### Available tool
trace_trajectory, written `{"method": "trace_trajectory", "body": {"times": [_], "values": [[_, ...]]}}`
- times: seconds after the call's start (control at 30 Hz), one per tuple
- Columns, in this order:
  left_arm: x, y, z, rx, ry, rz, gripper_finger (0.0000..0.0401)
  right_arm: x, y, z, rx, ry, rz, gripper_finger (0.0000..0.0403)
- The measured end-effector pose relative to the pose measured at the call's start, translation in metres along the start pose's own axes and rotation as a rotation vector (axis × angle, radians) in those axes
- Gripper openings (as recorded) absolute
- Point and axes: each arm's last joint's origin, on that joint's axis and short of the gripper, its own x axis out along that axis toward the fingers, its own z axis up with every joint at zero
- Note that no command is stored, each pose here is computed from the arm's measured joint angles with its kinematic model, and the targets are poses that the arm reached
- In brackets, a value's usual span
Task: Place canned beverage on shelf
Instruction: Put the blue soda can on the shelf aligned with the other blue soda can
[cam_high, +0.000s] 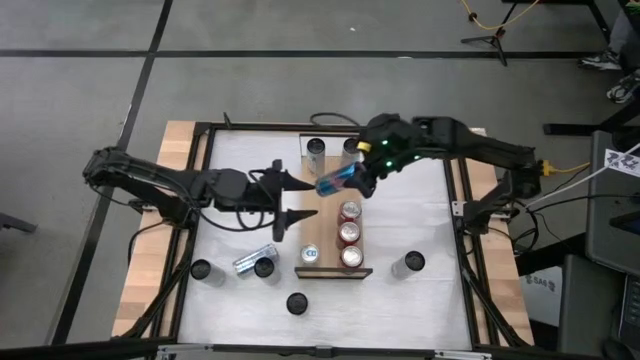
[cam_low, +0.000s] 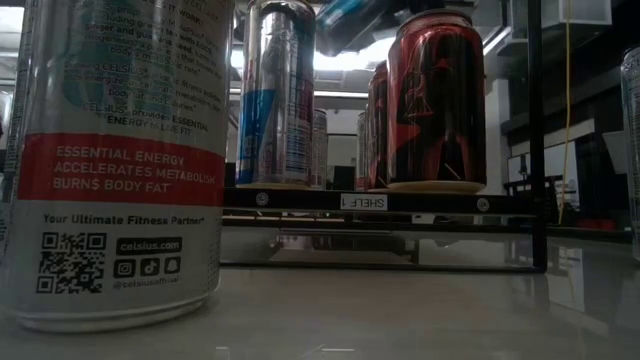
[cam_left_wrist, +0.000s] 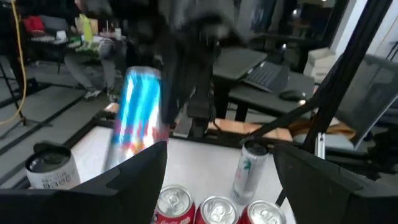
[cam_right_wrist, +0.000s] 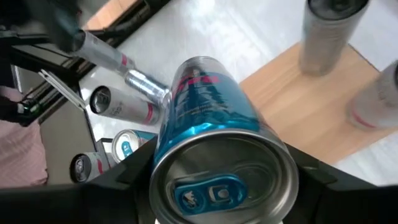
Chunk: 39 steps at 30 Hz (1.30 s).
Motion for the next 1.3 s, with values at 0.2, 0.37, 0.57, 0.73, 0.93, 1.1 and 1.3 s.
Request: {"method": "trace_trajectory", "body": {"times": [0.2,0.37,0.57,0.73,0.93,1.1,1.3], "values": [[-0.002,0.003,-0.002,0.014,0.027,0.061,0.0289,0.032,0.008,0.0,-0.017,0.062,0.004,0.023],[0.0,0.005,-0.012,0.046,0.113,0.09,0.0289,0.05,0.015,0.0,-0.034,0.07,0.024,0.023],[-0.001,0.007,-0.017,0.061,0.162,0.101,0.0289,0.064,0.016,-0.001,-0.036,0.098,0.013,0.023],[-0.001,0.007,-0.018,0.06,0.167,0.106,0.0289,0.07,0.016,0.0,-0.036,0.096,0.013,0.023],[-0.001,0.007,-0.019,0.069,0.178,0.107,0.0289,0.07,0.016,0.001,-0.037,0.09,0.017,0.023],[0.001,0.007,-0.024,0.084,0.216,0.112,0.0308,0.07,0.017,0.003,-0.027,0.075,0.026,0.023],[0.011,0.007,-0.036,0.108,0.272,0.147,0.035,0.07,0.017,0.002,0.008,0.077,0.024,0.023]]}}
